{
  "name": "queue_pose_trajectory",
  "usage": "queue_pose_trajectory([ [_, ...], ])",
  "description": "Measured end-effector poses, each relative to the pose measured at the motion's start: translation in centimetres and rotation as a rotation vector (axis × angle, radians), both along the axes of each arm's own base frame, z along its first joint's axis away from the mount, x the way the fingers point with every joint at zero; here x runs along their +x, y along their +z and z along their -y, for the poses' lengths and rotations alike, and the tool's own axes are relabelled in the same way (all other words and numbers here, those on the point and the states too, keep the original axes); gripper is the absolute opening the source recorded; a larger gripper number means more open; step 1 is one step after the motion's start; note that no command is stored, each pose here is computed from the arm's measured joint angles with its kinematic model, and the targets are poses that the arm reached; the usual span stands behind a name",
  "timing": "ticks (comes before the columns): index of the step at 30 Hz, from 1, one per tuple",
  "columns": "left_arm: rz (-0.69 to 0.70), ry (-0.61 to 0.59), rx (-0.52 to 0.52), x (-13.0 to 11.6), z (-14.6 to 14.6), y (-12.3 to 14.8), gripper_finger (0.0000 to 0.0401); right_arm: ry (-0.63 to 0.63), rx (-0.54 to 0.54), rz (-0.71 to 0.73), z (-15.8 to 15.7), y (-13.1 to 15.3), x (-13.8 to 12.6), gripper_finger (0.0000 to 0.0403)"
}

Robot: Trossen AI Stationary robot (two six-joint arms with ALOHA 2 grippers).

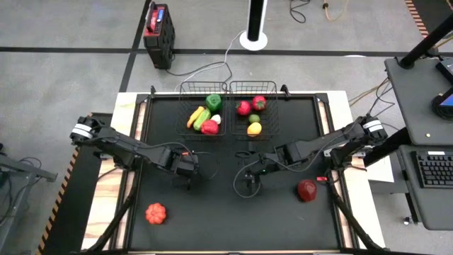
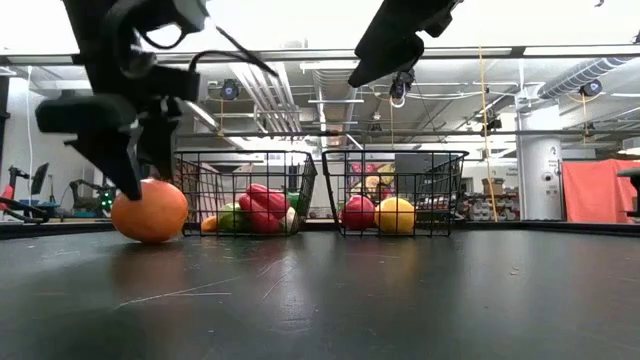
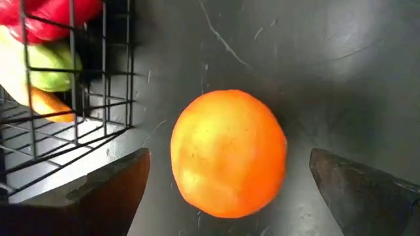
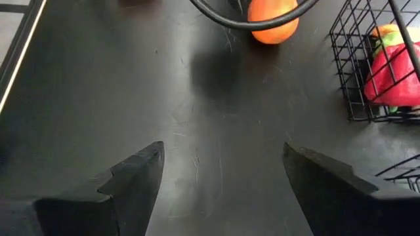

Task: Sort produce into baskets
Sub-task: Put the orange into the right wire basket

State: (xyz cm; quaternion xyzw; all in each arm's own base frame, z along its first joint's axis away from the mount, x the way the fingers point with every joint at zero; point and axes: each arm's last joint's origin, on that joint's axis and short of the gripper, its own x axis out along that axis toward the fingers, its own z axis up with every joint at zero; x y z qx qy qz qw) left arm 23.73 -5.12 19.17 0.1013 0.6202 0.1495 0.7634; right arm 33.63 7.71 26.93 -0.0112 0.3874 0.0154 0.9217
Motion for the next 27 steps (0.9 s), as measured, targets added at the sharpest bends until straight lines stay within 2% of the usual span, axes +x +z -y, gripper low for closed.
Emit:
queue_pose_trajectory([
  [11, 0.014, 0.014, -0.003, -1.0, -0.7, -3.1, 0.0398, -0.002, 0.0, -0.005, 0.0, 0.0, 0.0, 0.0308],
  [18, 0.061, 0.014, -0.008, -0.8, -0.7, -3.5, 0.0375, -0.015, 0.012, -0.006, 0.0, 0.0, 0.0, 0.0303],
  [22, 0.066, 0.009, -0.005, -0.7, -0.7, -3.4, 0.0355, -0.015, 0.013, -0.006, 0.0, 0.0, 0.0, 0.0299],
  [27, 0.069, 0.014, -0.007, -0.7, -0.7, -3.3, 0.0293, -0.015, 0.013, -0.006, 0.0, 0.0, 0.0, 0.0304],
])
